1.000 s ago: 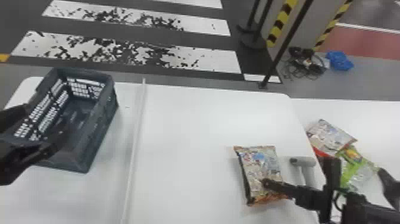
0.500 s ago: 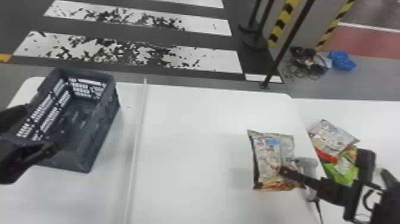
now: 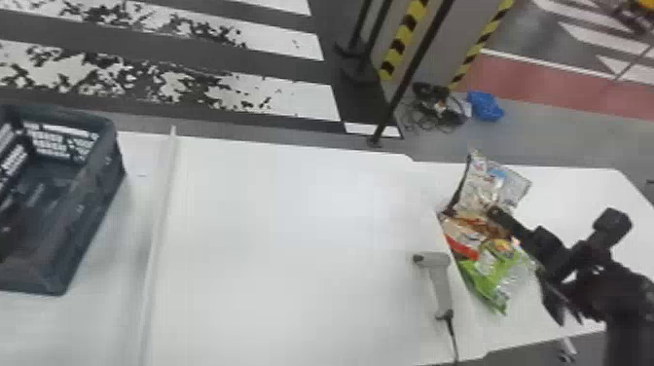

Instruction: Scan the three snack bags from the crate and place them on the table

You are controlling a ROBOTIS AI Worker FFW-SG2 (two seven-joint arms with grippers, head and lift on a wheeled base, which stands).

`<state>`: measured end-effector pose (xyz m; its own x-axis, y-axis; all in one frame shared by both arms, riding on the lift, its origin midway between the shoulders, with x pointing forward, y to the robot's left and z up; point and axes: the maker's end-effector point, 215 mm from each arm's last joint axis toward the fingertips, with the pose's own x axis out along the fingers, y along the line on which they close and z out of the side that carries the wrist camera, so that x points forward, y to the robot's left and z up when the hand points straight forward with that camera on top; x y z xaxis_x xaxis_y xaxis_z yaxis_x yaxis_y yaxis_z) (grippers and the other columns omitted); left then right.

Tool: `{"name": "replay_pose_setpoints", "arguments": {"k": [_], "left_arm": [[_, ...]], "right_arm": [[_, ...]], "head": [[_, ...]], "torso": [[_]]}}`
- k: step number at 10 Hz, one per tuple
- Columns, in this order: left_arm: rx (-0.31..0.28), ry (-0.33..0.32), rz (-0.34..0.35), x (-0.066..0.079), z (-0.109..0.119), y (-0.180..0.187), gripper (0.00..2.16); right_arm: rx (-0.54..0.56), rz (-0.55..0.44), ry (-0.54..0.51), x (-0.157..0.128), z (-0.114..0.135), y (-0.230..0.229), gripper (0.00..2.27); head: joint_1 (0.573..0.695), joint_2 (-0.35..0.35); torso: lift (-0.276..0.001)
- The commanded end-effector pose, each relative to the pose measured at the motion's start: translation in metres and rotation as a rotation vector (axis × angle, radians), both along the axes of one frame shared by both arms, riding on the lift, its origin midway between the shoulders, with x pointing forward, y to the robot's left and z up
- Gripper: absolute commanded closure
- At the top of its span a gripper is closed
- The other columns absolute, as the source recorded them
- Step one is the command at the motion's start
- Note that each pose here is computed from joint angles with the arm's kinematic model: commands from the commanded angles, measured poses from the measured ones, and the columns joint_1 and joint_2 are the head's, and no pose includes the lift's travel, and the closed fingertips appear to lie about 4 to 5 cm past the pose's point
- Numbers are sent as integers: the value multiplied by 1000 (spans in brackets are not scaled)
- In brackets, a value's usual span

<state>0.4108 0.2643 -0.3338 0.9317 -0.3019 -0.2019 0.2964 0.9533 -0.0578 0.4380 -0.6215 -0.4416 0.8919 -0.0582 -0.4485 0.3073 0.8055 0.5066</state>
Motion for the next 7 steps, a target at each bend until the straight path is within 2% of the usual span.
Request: {"name": "replay_pose_setpoints", "arguments": {"k": [1,3,4,7], "left_arm": [[3,4,2,0,-1,1,56],[2,7,-2,-1,-2,0,56],[-1,8,-7,-1,-2,-1,56],[-13,2,-16,-1,-3,-1,56]], "right_arm": [[-80,-133,7,4,-2,-55,2226],[-199,-357,101,-4,-23,-109,2226],[-203,-403,156,-6,-39,-113,2223],[-269,-416,363,-4,-74,-108,2111]], "head": [[695,-350],[695,-350],[695,-350],[695,-350]], "torso": [[-36],[-36],[-36],[-36]]}}
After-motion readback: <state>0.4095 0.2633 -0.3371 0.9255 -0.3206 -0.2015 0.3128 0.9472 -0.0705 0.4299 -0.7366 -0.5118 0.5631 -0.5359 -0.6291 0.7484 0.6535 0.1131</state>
